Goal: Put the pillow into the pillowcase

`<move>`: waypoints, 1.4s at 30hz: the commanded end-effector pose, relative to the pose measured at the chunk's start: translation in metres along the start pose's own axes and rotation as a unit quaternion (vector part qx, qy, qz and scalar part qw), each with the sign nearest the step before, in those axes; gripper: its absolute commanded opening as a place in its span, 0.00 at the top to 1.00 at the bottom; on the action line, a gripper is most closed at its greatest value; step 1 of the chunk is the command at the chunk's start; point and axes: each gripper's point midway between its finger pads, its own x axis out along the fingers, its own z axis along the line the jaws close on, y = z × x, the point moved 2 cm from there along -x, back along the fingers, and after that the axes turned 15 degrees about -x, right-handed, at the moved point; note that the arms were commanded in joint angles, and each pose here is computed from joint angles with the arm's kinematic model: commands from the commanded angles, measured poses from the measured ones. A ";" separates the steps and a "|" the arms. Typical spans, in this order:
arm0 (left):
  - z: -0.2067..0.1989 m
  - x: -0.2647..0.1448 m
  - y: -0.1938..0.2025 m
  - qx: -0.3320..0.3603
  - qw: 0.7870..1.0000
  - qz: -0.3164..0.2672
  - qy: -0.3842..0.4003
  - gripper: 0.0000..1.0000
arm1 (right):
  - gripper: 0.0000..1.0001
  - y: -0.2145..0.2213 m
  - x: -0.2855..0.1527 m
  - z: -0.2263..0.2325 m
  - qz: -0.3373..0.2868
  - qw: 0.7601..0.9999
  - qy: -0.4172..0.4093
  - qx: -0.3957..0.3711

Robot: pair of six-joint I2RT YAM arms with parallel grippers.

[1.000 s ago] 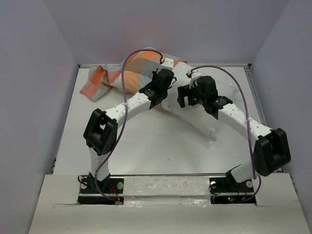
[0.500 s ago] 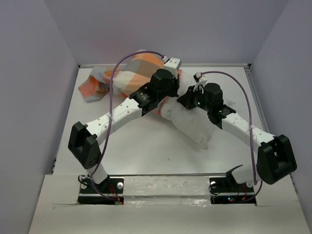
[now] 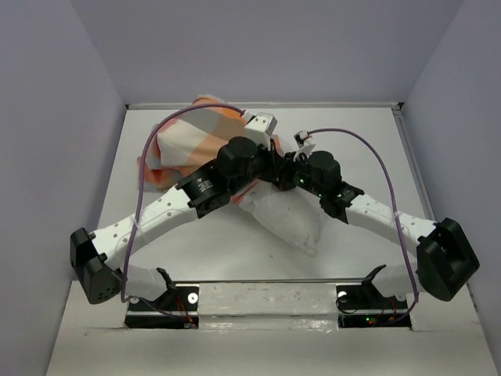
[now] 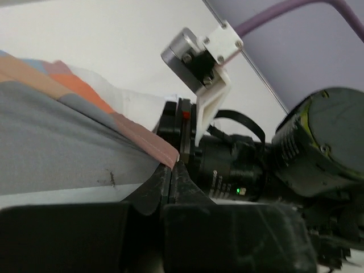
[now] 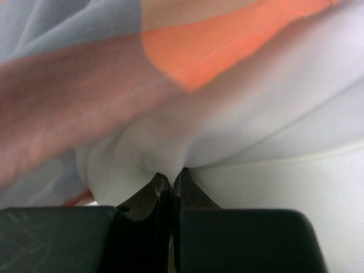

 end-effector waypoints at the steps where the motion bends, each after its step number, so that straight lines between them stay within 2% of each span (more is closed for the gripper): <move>1: -0.067 -0.052 0.026 -0.101 0.977 0.033 0.185 1.00 | 1.00 -0.016 -0.009 -0.010 -0.088 0.992 0.074 0.045; 4: -0.031 -0.048 0.043 -0.111 0.986 0.024 0.119 1.00 | 1.00 -0.001 -0.013 -0.003 -0.097 0.991 0.069 0.066; 6: 0.013 -0.046 0.064 -0.100 0.994 0.024 0.026 1.00 | 1.00 0.014 -0.016 0.011 -0.101 0.991 0.049 0.071; 8: 0.053 -0.050 0.095 -0.087 0.994 0.053 -0.044 1.00 | 1.00 0.029 -0.016 0.027 -0.074 0.995 0.001 0.064; 9: 0.064 -0.052 0.109 -0.080 0.992 0.075 -0.062 0.94 | 1.00 0.038 -0.017 0.027 -0.058 0.996 -0.002 0.063; 10: 0.072 -0.053 0.117 -0.072 0.991 0.088 -0.074 0.87 | 1.00 0.047 -0.020 0.031 -0.040 0.997 -0.017 0.059; 11: 0.076 -0.055 0.122 -0.063 0.989 0.099 -0.085 0.63 | 0.89 0.056 -0.025 0.031 -0.024 0.998 -0.020 0.053; 12: 0.079 -0.059 0.120 -0.047 0.988 0.108 -0.099 0.29 | 0.67 0.065 -0.038 0.026 -0.008 0.999 -0.011 0.037; 13: 0.082 -0.061 0.121 -0.037 0.988 0.112 -0.104 0.29 | 0.56 0.068 -0.045 0.025 0.005 0.999 -0.005 0.037; 15: 0.061 -0.066 0.095 -0.035 0.992 0.092 -0.075 0.03 | 0.35 0.068 -0.057 0.018 0.030 0.999 0.018 -0.003; 16: 0.051 -0.071 0.081 -0.028 0.995 0.079 -0.059 0.01 | 0.29 0.043 -0.065 0.023 0.013 1.000 0.019 -0.017; 17: 0.033 -0.074 0.054 -0.030 0.998 0.050 -0.040 0.01 | 0.25 0.049 -0.074 0.011 0.043 0.997 0.054 -0.045; 18: 0.027 -0.076 0.041 -0.027 0.998 0.035 -0.037 0.01 | 0.25 0.041 -0.079 0.010 0.042 0.996 0.063 -0.057; 21: 0.026 -0.078 -0.002 0.001 0.996 -0.023 -0.085 0.01 | 0.37 0.010 -0.094 0.007 0.036 0.992 0.084 -0.091; 22: 0.038 -0.069 -0.004 0.015 0.992 -0.026 -0.121 0.01 | 0.43 0.001 -0.096 0.001 0.030 0.991 0.093 -0.096; 23: 0.050 -0.065 -0.012 0.030 0.987 -0.042 -0.154 0.02 | 0.64 -0.017 -0.096 -0.001 0.017 0.990 0.102 -0.098; 26: 0.080 -0.033 -0.024 0.057 0.974 -0.036 -0.214 0.10 | 1.00 -0.034 -0.079 -0.018 0.024 0.989 0.107 -0.095; 31: 0.134 0.014 -0.020 0.103 0.946 -0.003 -0.308 0.21 | 1.00 -0.043 -0.062 -0.025 0.034 0.990 0.096 -0.097; 38: 0.160 0.048 -0.023 0.154 0.925 0.011 -0.348 0.28 | 1.00 -0.025 -0.061 -0.020 0.036 0.993 0.064 -0.091; 40: 0.171 0.052 -0.025 0.168 0.911 0.004 -0.376 0.35 | 1.00 -0.024 -0.061 -0.019 0.031 0.994 0.062 -0.088; 41: 0.177 0.051 -0.027 0.175 0.901 -0.005 -0.396 0.44 | 0.98 -0.023 -0.060 -0.020 0.032 0.994 0.064 -0.088; 42: 0.181 0.050 -0.027 0.180 0.896 -0.008 -0.406 0.46 | 0.94 -0.025 -0.061 -0.026 0.029 0.993 0.076 -0.088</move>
